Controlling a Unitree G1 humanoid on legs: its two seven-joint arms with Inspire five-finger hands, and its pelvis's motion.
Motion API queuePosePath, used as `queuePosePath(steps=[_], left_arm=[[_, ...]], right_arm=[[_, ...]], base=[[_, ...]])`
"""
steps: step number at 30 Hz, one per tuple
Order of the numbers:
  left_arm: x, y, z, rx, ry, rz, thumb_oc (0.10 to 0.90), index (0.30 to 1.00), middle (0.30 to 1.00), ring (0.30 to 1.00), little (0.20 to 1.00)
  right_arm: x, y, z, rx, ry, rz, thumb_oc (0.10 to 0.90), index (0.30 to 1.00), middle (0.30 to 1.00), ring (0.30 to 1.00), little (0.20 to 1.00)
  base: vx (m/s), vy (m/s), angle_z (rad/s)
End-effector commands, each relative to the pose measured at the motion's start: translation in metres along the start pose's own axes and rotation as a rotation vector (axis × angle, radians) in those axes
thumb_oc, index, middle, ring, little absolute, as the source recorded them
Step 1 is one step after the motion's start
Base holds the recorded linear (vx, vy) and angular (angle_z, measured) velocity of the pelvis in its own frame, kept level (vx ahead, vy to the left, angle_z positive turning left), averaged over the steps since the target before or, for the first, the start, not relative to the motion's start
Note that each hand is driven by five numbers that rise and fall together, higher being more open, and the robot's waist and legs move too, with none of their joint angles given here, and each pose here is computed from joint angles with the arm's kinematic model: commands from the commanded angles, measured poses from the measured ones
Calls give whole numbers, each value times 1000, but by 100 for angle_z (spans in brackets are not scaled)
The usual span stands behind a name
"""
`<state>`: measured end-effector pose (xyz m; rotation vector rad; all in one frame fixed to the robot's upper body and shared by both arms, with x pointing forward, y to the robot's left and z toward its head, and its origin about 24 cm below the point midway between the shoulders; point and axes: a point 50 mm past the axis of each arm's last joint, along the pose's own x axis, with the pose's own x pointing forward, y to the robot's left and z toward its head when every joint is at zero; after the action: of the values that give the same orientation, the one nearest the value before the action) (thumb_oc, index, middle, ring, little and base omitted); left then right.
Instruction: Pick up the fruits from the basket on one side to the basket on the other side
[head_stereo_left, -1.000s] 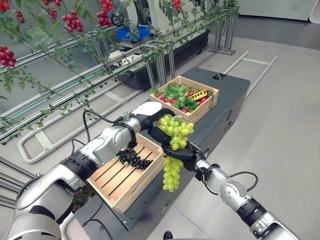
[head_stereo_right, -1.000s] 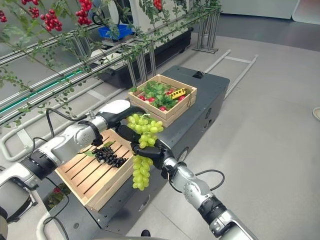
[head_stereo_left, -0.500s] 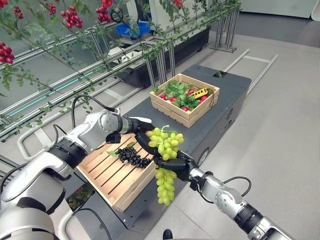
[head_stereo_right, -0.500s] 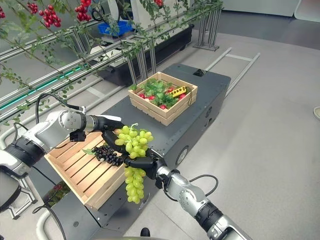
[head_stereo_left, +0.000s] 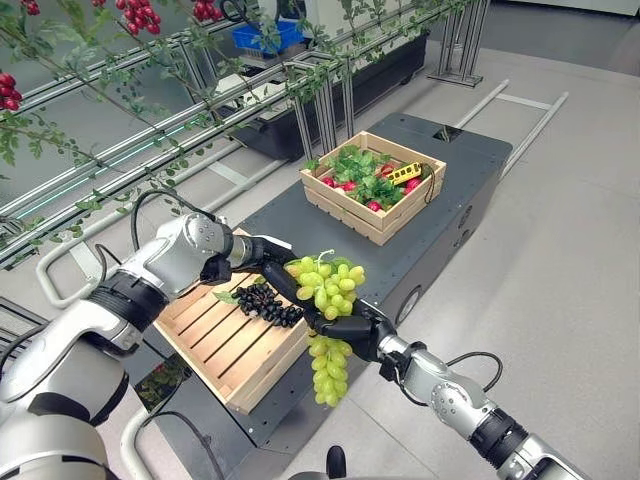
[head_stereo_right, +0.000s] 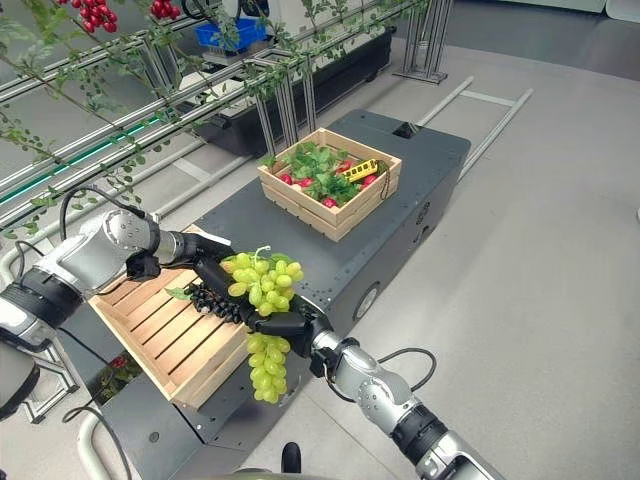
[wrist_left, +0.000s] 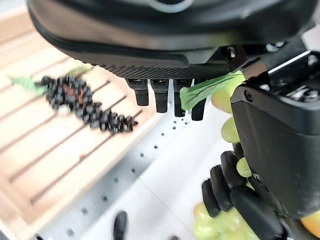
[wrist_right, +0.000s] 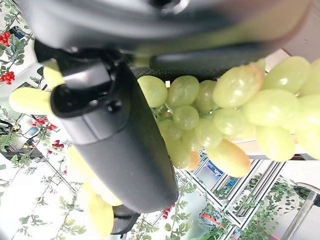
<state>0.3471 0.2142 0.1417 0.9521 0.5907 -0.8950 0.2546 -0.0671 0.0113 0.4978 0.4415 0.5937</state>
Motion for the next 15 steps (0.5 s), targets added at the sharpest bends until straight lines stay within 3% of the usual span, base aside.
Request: queuePosePath(steps=[1, 9, 15], left_arm=[[-87, 36, -72, -284, 140, 284, 800, 900, 900, 900, 900], [-62, 25, -61, -539, -248, 193, 800, 900, 900, 900, 900], [-51, 26, -60, -609, -357, 183, 800, 900, 900, 900, 900]], right_arm=[[-28, -22, 76, -47, -383, -72, 400, 300, 300, 300, 300], [-26, -25, 69, -47, -375, -67, 400, 300, 300, 300, 300], [-21, -26, 64, -49, -362, -61, 400, 300, 300, 300, 300]], base=[[0, 0, 0], [0, 0, 0], [0, 0, 0]])
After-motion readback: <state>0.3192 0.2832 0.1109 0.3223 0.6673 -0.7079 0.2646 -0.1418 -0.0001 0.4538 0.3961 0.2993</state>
